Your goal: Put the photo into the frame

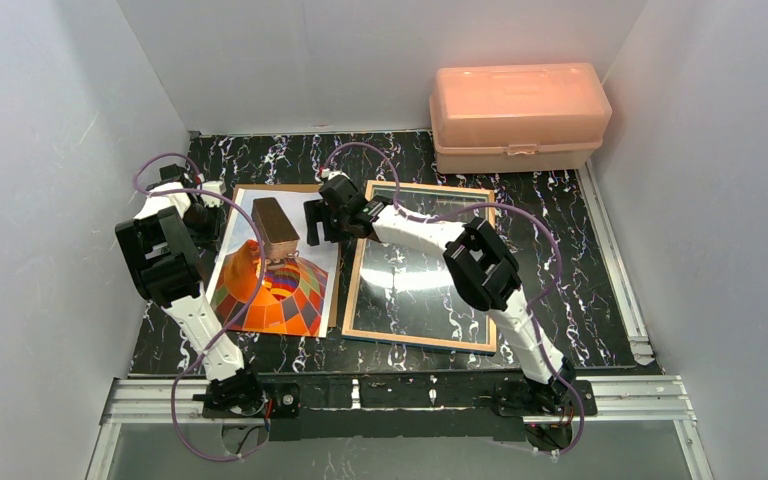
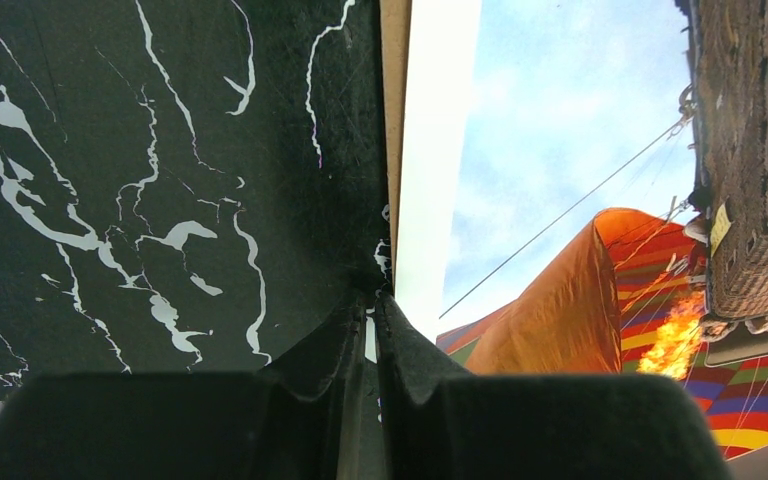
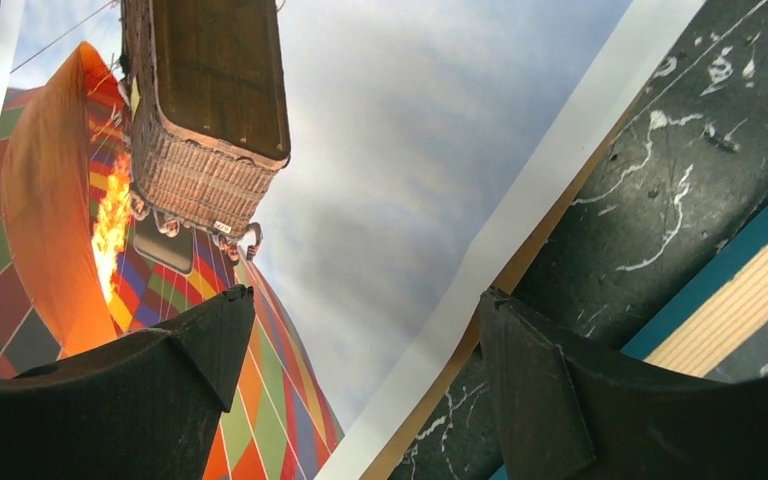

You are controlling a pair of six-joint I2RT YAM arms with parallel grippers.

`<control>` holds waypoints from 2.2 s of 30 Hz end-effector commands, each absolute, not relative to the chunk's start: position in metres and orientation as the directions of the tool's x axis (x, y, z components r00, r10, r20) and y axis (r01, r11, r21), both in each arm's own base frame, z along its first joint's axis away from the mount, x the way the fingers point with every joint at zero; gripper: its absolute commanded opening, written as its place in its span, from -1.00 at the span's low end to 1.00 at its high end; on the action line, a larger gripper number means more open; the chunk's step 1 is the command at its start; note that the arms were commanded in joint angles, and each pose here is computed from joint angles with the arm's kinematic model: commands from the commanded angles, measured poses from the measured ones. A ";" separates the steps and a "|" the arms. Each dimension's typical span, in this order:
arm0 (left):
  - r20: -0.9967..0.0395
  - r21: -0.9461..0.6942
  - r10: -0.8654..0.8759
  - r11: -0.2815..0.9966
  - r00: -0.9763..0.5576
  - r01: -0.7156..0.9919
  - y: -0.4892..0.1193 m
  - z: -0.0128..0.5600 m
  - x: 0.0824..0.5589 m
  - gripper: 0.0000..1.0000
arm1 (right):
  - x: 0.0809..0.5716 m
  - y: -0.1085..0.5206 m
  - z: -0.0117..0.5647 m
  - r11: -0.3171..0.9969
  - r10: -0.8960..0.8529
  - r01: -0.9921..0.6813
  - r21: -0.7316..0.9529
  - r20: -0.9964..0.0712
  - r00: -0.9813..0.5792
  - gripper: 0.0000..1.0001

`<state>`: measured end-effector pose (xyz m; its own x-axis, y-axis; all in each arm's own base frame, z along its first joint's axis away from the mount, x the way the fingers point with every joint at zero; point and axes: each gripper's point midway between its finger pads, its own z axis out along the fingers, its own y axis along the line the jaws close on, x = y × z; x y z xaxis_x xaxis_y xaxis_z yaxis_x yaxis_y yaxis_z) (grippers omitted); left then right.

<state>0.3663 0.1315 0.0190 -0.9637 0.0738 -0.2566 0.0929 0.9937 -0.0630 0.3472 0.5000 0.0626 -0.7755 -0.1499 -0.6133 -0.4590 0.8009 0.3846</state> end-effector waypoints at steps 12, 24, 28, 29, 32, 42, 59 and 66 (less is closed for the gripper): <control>-0.174 -0.173 0.062 0.981 -0.983 0.093 0.105 0.002 0.344 -0.88 | 0.319 0.527 0.174 0.534 -0.006 -0.640 0.552 -0.755 -0.656 0.70; -0.171 -0.181 0.063 0.979 -0.983 0.094 0.103 0.002 0.342 -0.89 | 0.331 0.520 0.108 0.625 -0.053 -0.506 0.594 -0.615 -0.787 0.53; -0.173 -0.182 0.062 0.979 -0.983 0.094 0.103 0.003 0.342 -0.89 | 0.331 0.512 0.091 0.663 -0.080 -0.485 0.571 -0.590 -0.803 0.55; -0.173 -0.181 0.062 0.979 -0.983 0.093 0.103 0.003 0.342 -0.90 | 0.330 0.511 0.088 0.663 -0.080 -0.481 0.573 -0.585 -0.807 0.55; -0.170 -0.187 0.060 0.978 -0.984 0.092 0.102 0.002 0.341 -0.90 | 0.327 0.509 0.082 0.657 -0.072 -0.470 0.589 -0.571 -0.818 0.55; -0.168 -0.198 0.057 0.976 -0.984 0.090 0.101 0.010 0.343 -0.90 | 0.338 0.513 0.114 0.585 0.008 -0.441 0.681 -0.548 -0.836 -0.25; -0.644 -0.229 0.102 0.920 -0.758 0.318 0.045 0.253 0.369 0.95 | 0.346 0.518 0.251 0.474 0.187 -0.417 0.775 -0.552 -0.813 -0.75; -0.710 -0.148 0.328 0.796 -0.624 0.587 -0.048 0.286 0.307 0.97 | 0.350 0.484 0.298 0.536 0.343 -0.308 0.786 -0.536 -0.772 -0.83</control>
<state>0.3587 0.0125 0.2869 -0.6506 0.2248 -0.7254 0.4251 0.8993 -0.1025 0.3488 0.5075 0.2234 -0.8309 0.1869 -0.5241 -0.3511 0.5545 0.7545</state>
